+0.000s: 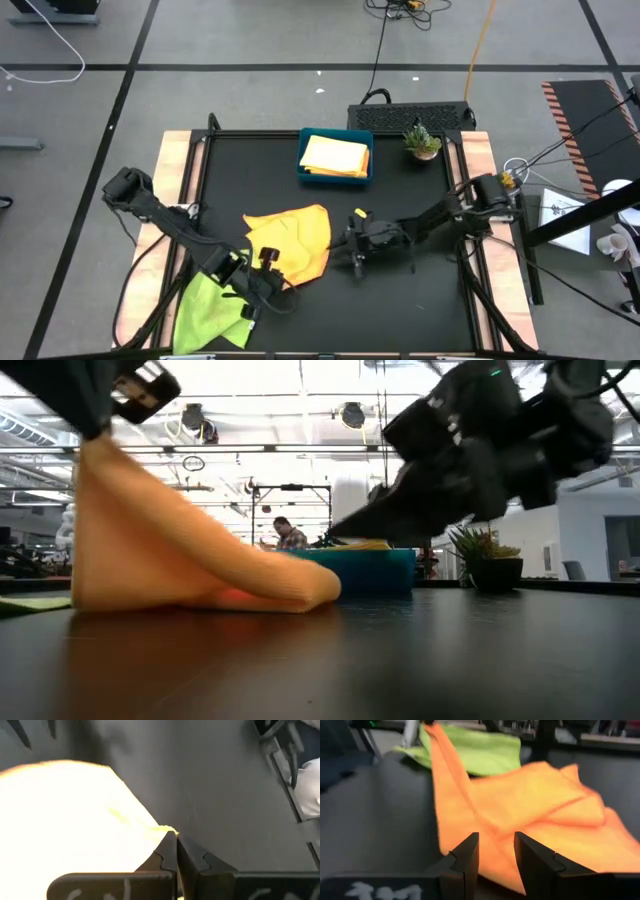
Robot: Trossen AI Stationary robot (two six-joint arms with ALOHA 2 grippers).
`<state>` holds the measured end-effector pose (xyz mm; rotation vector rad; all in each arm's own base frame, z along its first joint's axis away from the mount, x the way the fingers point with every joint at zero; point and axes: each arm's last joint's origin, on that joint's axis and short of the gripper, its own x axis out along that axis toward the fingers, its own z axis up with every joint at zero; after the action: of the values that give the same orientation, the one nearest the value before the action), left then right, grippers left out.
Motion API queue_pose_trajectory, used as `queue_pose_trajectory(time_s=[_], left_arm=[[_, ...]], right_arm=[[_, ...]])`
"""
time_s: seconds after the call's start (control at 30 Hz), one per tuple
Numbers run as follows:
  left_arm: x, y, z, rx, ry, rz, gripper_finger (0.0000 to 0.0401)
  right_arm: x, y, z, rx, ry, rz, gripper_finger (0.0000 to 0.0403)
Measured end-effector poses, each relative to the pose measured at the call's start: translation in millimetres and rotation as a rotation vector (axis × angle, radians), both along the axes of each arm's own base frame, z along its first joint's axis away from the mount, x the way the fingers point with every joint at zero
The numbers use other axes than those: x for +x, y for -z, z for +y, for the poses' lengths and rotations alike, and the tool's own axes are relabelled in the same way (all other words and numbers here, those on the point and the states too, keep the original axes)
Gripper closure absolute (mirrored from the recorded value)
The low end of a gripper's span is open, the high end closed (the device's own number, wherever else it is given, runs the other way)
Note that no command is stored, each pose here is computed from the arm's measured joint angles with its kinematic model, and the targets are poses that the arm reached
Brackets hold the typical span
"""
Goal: Fold microfiber towels
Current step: Fold the orange microfiber cloth
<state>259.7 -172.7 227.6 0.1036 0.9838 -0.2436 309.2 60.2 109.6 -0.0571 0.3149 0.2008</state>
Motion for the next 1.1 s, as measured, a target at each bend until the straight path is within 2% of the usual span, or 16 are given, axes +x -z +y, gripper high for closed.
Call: queue_pose_trajectory(time_s=[0.2, 0.53, 0.73, 0.87, 1.1], left_arm=[[-10.0, 10.0, -9.7, -0.036, -0.025, 0.012, 0.0401], [-23.8, 18.2, -25.2, -0.052, -0.033, -0.024, 0.0401], [-29.3, 28.3, -30.2, -0.103, -0.046, -0.051, 0.0401], [-32.2, 28.9, -32.8, -0.136, -0.09, -0.039, 0.0401], [-38.4, 29.1, -37.9, -0.096, -0.075, -0.062, 0.0401]], right_arm=[[21.4, 13.0, -20.7, -0.029, 0.072, 0.106, 0.0286], [23.1, 14.9, -63.3, -0.013, 0.175, 0.141, 0.0287], [26.5, 12.2, -67.3, -0.002, 0.166, 0.13, 0.0287], [22.7, 20.4, -67.4, -0.008, 0.169, 0.218, 0.0287], [17.2, 28.0, -65.1, 0.02, 0.181, 0.332, 0.0286]])
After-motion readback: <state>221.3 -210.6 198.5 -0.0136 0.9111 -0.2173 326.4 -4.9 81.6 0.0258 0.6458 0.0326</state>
